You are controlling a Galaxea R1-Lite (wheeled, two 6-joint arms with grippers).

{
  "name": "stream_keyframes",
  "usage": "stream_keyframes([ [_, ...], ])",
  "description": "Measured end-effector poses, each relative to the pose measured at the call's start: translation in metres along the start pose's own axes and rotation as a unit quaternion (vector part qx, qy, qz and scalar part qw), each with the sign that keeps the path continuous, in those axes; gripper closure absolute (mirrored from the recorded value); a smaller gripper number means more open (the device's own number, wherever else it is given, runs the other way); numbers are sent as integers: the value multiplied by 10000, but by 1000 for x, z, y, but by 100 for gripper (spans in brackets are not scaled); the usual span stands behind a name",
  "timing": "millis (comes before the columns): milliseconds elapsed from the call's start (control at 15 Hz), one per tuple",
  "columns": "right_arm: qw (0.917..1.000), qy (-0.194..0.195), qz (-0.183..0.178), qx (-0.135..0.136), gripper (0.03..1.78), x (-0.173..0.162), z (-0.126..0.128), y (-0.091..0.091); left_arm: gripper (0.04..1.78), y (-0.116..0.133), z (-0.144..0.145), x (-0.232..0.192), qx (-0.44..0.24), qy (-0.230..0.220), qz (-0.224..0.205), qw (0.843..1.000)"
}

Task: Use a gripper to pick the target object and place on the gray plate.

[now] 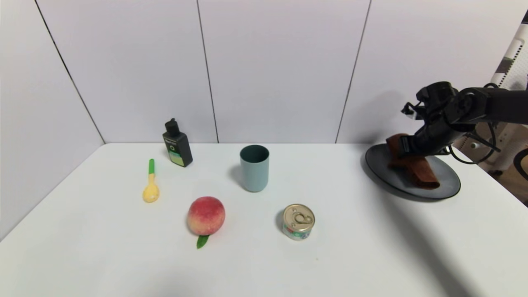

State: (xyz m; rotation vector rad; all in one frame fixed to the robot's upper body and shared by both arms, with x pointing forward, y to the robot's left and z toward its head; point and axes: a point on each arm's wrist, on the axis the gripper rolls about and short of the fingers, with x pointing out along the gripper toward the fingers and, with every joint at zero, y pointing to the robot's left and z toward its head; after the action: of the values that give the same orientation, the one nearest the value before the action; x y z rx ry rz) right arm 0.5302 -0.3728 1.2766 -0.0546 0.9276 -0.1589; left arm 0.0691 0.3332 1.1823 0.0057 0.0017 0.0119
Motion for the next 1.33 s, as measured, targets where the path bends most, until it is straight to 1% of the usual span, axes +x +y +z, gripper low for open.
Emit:
stream_keyframes([
  [200,10000,-22,-18,11,64,-3,1,-1,13,0,0,0,2,0,-2,10000],
  [400,9999,-150,16,17,47,-20,3,-2,13,0,0,0,0,0,0,10000],
  [467,9998,-184,25,9,42,-32,2,-4,13,0,0,0,0,0,0,10000],
  [600,9996,-278,30,-7,35,-66,-3,-7,13,0,0,0,2,0,0,10000],
  [800,9985,-538,42,5,27,-133,-26,-12,13,0,0,0,0,0,0,10000],
  [933,9973,-732,44,16,23,-182,-57,-16,13,0,0,0,0,0,0,10000],
  [1000,9966,-827,45,18,22,-204,-77,-18,13,0,0,0,2,0,0,10000],
  [1133,9941,-1085,40,28,19,-244,-126,-21,13,0,0,0,0,0,0,10000],
  [1267,9903,-1387,31,34,17,-266,-181,-21,13,0,0,0,0,0,0,10000],
  [1333,9871,-1603,19,47,16,-273,-211,-21,13,0,0,0,2,-2,0,10000],
])
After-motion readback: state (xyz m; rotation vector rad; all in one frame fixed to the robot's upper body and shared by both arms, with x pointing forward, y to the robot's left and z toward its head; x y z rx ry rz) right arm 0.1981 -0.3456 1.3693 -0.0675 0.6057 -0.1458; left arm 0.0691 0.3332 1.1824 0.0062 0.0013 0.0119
